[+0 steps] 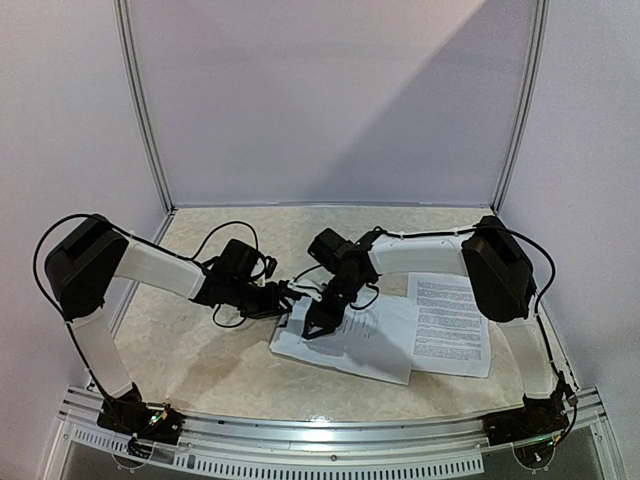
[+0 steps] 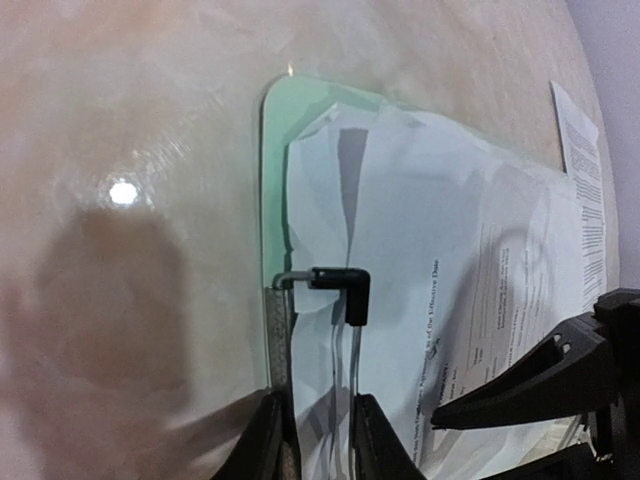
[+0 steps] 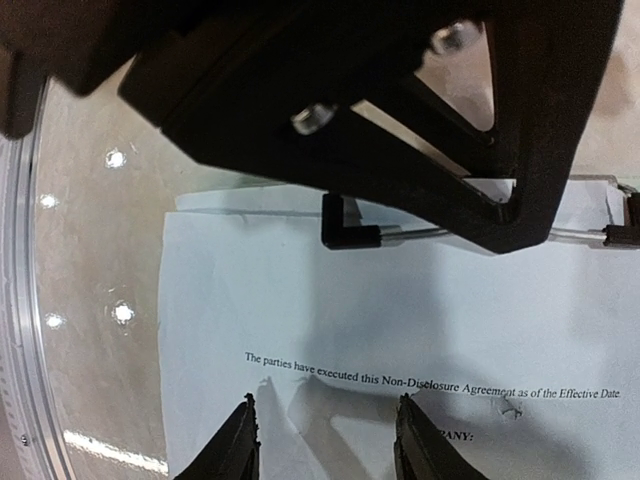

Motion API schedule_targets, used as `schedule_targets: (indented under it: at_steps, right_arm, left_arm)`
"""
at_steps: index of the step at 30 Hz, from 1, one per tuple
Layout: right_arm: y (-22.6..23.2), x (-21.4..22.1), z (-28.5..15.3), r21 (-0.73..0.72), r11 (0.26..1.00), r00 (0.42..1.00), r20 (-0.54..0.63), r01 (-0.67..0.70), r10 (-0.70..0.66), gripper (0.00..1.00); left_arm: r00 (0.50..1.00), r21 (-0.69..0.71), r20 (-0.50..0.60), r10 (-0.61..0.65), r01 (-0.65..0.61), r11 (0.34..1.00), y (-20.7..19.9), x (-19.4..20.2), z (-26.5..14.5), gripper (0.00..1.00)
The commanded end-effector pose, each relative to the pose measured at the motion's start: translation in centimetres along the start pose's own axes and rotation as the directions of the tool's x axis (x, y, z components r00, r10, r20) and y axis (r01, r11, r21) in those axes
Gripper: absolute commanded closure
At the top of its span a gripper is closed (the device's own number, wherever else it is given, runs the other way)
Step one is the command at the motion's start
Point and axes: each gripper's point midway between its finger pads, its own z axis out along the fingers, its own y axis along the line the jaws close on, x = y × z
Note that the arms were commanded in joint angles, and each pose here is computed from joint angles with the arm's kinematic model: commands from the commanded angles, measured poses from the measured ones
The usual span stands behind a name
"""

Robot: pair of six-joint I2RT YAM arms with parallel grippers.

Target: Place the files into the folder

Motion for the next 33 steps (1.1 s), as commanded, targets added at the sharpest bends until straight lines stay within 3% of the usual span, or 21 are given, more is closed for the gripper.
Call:
schedule_targets:
  at_steps: [1,11,18,24,33]
  right_arm:
    - [-0.8,1.7,2.8,0.049,0.997,0.997,-0.058,0.059,-0.056,0.54]
    - [-0.1,0.0,2.9,-0.01,1.0,0.999,-0.025,0.028,-0.028,0.54]
    - [0.4,1.4,3.5,-0.049,0.998,0.997,-0.074,-0.025,0.022,0.54]
    - [-0.2,-2.4,-1.7,0.055,0.995,0.994,0.065,0.08,-0.083,0.52]
    - [0.2,-3.5,-4.5,0.099,0.989,0.99,0.081,0.107,-0.116,0.48]
  left_arm:
    - [0.984,-0.093,-0.179,0.0,-0.017,0.996,2.5,6.2,1.3,1.0]
    - [0.985,-0.096,-0.175,0.001,-0.018,0.995,2.5,6.1,1.2,1.0]
    - [0.986,-0.103,-0.167,0.003,-0.02,0.995,2.6,6.1,1.0,1.0]
    - [0.983,-0.119,-0.184,-0.006,-0.016,0.993,3.3,6.7,1.3,1.0]
    - [0.983,-0.125,-0.183,-0.009,-0.014,0.992,3.3,6.5,1.4,1.0]
